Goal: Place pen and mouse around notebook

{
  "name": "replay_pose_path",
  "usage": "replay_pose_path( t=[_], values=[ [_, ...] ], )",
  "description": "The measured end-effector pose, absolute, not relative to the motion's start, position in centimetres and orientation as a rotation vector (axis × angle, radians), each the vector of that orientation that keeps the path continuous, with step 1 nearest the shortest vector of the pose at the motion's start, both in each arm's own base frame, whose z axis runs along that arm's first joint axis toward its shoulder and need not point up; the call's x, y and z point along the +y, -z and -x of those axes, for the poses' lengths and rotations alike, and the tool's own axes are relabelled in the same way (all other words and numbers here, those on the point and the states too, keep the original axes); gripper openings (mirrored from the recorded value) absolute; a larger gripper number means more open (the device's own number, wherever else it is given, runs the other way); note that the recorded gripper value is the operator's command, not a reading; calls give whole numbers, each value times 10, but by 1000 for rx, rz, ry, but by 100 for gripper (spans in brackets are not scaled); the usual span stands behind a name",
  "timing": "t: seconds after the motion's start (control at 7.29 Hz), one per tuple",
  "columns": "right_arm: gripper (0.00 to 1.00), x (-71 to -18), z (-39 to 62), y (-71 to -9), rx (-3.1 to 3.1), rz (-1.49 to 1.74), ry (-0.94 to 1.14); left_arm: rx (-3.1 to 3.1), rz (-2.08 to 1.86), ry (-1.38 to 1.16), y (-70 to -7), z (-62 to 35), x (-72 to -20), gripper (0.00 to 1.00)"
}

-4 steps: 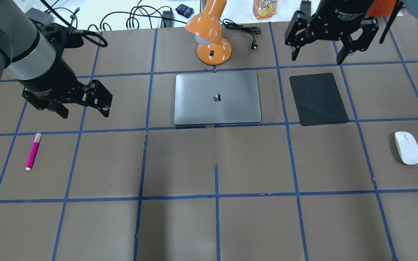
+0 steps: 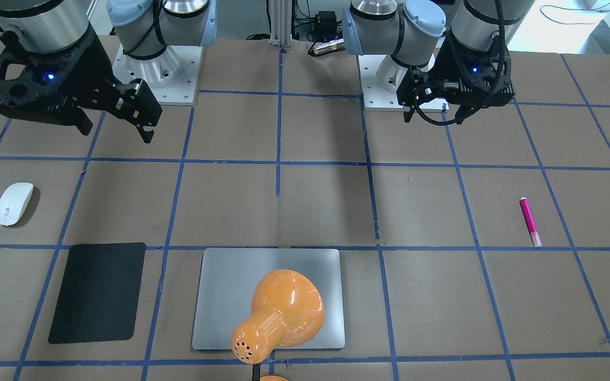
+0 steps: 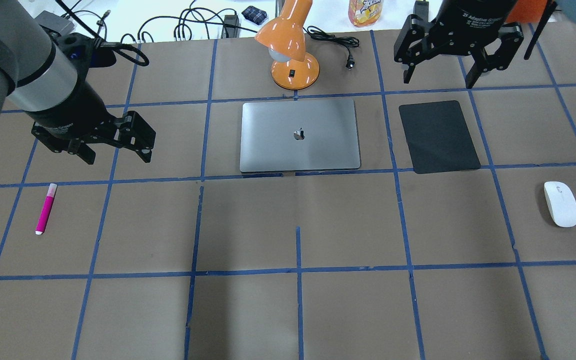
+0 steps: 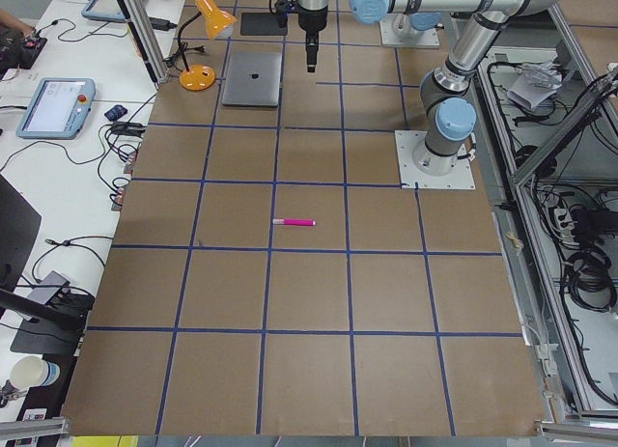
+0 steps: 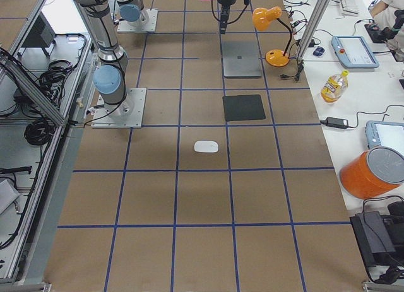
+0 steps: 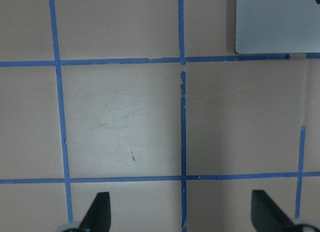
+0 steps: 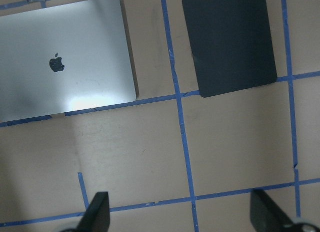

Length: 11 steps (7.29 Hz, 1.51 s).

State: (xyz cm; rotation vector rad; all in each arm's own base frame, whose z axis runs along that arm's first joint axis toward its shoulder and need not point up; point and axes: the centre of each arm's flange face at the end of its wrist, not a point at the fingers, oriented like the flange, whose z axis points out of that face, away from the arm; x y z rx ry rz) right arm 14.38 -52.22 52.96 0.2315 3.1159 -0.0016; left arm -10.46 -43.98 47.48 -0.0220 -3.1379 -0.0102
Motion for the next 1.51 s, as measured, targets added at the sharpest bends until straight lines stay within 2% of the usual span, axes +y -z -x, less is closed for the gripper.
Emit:
replay_pose_path(
  t=[0.41, 0.96, 1.24, 1.51],
  values=[
    [100, -530, -107, -529, 3118, -259, -12, -3138, 23, 28, -463, 105, -437, 100],
    [98, -533, 72, -500, 3102, -166, -157, -3141, 3, -17, -479, 99, -439, 100],
    [93, -532, 153, -461, 3094, -75, -179, -3138, -70, 13, -470, 77, -449, 100],
    [94, -527, 200, -369, 3111, -93, -174, -3120, -247, 72, -451, 21, -459, 100]
  ],
)
